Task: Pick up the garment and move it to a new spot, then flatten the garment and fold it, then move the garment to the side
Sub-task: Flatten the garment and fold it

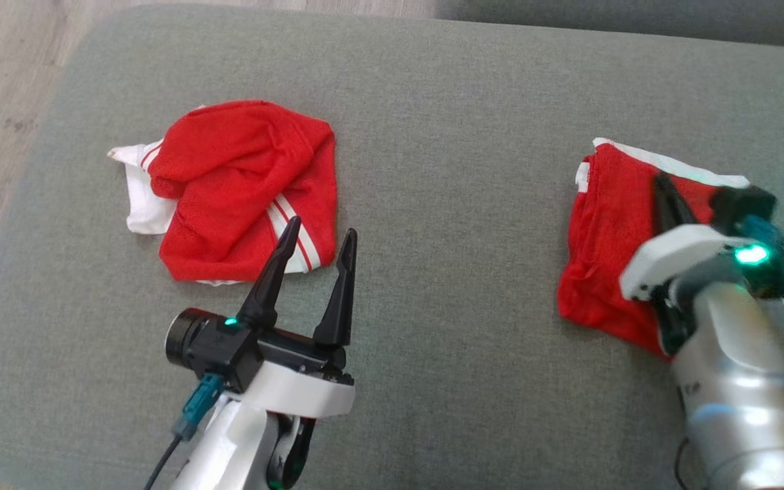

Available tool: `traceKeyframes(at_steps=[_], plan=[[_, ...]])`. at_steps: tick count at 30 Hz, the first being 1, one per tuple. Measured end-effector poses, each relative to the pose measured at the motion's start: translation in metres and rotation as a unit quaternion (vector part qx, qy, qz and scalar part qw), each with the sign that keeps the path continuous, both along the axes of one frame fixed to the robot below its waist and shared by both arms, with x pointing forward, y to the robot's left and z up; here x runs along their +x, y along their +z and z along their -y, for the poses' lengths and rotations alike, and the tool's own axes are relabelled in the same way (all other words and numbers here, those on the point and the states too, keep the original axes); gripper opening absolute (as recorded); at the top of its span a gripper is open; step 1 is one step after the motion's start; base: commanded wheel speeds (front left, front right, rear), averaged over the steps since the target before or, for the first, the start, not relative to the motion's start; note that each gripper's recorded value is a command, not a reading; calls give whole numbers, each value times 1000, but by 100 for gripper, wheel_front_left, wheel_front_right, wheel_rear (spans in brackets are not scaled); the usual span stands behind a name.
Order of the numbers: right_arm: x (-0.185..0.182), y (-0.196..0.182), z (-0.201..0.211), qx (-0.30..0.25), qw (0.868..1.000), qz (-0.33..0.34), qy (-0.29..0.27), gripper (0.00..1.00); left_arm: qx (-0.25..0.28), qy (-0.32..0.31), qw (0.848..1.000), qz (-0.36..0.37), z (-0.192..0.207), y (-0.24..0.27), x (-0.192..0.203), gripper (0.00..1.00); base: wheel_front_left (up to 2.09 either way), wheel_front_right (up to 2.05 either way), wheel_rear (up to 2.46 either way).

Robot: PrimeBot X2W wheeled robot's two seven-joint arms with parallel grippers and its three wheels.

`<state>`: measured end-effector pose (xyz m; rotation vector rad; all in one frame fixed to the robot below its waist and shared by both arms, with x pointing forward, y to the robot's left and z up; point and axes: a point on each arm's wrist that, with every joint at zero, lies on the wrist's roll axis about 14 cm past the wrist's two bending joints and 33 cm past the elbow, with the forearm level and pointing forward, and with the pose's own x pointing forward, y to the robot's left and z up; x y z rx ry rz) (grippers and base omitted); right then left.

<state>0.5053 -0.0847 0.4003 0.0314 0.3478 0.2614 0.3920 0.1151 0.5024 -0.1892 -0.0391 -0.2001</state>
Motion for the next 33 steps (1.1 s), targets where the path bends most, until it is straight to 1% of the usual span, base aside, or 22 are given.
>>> traceKeyframes(at_steps=[3, 5, 8, 11, 17, 22, 27, 29, 30, 31, 33], plan=[[-1, 7, -23, 10, 999, 6, 34, 0, 0, 1, 1000, 4, 0, 3, -1, 100, 0, 0, 0], [-11, -1, -33, 8, 999, -9, 53, 0, 1, 1, 1000, 6, 0, 4, -2, 100, 0, 0, 0], [-29, -16, -45, -12, 995, -40, 90, 0, -2, 0, 1000, 9, 1, 7, -2, 100, 0, 0, 0], [-36, -17, -51, -14, 993, -47, 104, 0, -3, -3, 1000, 13, 4, 10, -2, 100, 0, 0, 0], [-36, 2, -45, 7, 996, -17, 88, 0, -6, -11, 1000, 24, 10, 18, -3, 100, 0, 0, 0], [-26, 38, -29, 31, 997, 37, 53, 0, -9, -16, 999, 30, 13, 22, -8, 100, 0, 0, 0], [-24, 79, -7, 48, 993, 105, 19, 0, -11, -20, 999, 33, 17, 23, -15, 100, 0, 0, 0], [-28, 88, 8, 47, 991, 125, 2, 0, -12, -24, 999, 35, 20, 25, -17, 100, 0, 0, 0], [-28, 88, 8, 47, 991, 125, 2, 0, -12, -24, 999, 35, 20, 25, -17, 100, 0, 0, 0], [-36, 93, 23, 45, 989, 140, -16, 0, -10, -26, 999, 40, 21, 28, -18, 100, 0, 0, 0], [-40, 95, 30, 45, 988, 147, -24, 0, -10, -26, 999, 41, 21, 28, -18, 100, 0, 0, 0]])
